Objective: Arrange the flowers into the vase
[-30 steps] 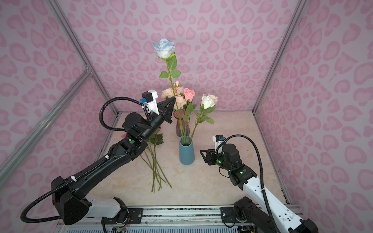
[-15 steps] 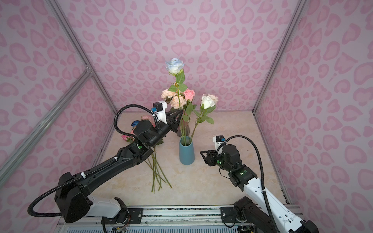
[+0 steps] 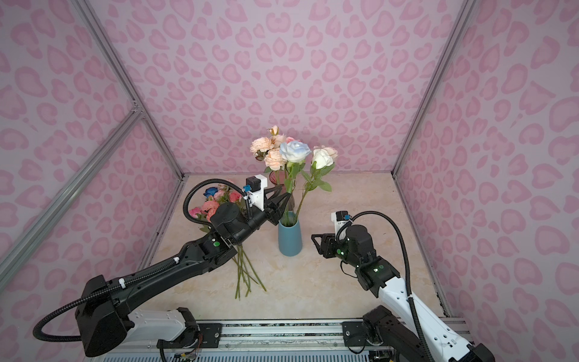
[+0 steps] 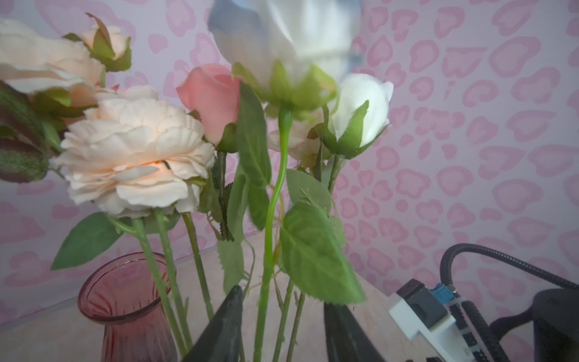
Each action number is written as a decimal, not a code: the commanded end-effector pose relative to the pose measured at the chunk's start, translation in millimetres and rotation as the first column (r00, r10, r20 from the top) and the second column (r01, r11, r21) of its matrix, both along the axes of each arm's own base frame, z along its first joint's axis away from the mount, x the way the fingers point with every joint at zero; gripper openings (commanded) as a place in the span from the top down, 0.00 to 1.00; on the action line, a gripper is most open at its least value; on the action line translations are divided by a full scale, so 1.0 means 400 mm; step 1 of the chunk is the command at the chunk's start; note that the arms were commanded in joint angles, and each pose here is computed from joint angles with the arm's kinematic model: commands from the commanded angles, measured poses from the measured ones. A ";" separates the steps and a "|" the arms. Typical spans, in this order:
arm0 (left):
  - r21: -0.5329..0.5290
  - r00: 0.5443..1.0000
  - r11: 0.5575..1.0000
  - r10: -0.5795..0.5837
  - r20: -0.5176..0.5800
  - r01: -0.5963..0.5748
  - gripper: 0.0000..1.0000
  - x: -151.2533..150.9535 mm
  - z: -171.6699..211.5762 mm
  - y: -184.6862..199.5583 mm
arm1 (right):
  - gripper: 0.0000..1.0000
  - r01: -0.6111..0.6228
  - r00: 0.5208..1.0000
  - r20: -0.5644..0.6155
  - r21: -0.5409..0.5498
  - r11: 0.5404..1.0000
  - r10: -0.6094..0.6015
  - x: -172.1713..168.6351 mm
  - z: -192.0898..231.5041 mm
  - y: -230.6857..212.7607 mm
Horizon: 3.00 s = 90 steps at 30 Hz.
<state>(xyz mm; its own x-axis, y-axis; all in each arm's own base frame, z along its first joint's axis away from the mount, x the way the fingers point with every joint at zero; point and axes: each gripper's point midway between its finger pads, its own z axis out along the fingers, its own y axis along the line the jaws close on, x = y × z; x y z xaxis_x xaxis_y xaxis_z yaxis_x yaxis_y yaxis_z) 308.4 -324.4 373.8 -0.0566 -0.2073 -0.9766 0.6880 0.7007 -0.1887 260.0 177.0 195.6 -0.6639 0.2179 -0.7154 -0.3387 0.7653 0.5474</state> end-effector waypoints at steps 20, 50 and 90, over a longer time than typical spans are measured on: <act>0.106 0.882 0.915 0.404 -0.244 -0.390 0.53 -0.011 -0.224 0.281 | 0.42 0.108 0.991 -0.079 -0.057 0.993 -0.112 0.011 -0.015 -0.038; 0.303 0.729 0.882 0.470 -0.498 -0.361 0.55 0.147 -0.617 0.314 | 0.42 0.198 0.966 -0.155 -0.082 0.977 -0.209 0.029 -0.006 -0.061; 0.268 0.713 0.937 0.346 -0.610 -0.225 0.60 0.101 -0.769 0.170 | 0.44 0.153 0.973 -0.157 -0.128 0.980 -0.172 0.049 0.041 -0.007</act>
